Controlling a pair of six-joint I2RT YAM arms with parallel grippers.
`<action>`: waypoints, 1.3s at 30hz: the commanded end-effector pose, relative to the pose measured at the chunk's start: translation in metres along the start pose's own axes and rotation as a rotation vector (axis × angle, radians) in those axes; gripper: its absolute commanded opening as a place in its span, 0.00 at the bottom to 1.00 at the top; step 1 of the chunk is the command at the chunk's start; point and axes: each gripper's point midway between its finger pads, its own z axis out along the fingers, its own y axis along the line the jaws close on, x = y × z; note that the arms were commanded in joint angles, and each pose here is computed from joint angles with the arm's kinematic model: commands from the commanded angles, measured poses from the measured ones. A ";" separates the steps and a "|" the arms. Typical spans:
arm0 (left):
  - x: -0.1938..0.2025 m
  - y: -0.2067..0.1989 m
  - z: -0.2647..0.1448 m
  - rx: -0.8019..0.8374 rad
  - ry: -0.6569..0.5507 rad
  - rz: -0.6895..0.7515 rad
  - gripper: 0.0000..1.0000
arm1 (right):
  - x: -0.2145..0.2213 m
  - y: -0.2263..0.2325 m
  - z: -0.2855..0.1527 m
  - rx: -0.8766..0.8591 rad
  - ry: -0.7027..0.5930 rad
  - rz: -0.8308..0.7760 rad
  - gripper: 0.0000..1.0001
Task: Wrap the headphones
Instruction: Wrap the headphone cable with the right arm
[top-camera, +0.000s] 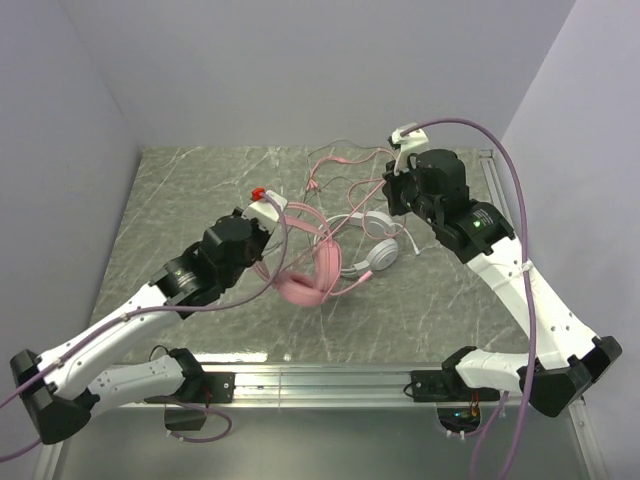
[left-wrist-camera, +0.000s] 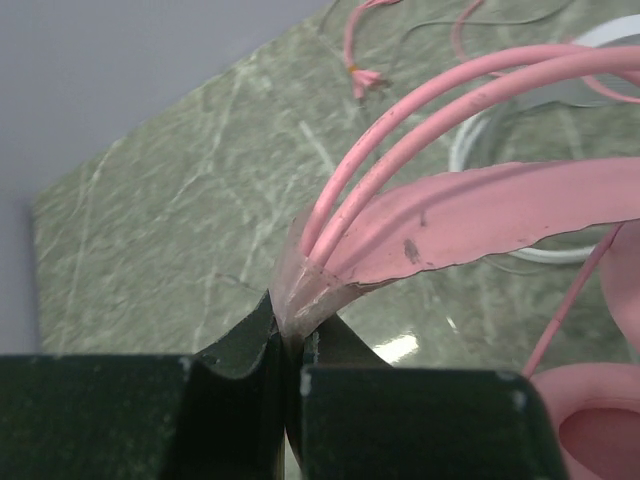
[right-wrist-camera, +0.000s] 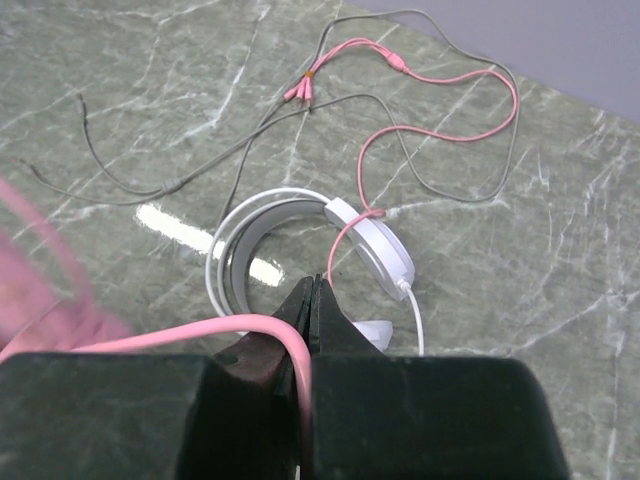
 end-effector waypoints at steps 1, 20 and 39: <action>-0.028 -0.017 -0.029 0.185 -0.088 -0.066 0.00 | -0.028 -0.017 0.005 0.046 -0.129 0.045 0.00; -0.080 -0.054 -0.097 0.564 -0.129 -0.310 0.00 | 0.026 -0.006 0.051 -0.079 -0.132 0.153 0.00; -0.146 -0.060 -0.128 0.697 -0.110 -0.606 0.00 | 0.067 0.029 0.068 -0.298 -0.164 0.250 0.00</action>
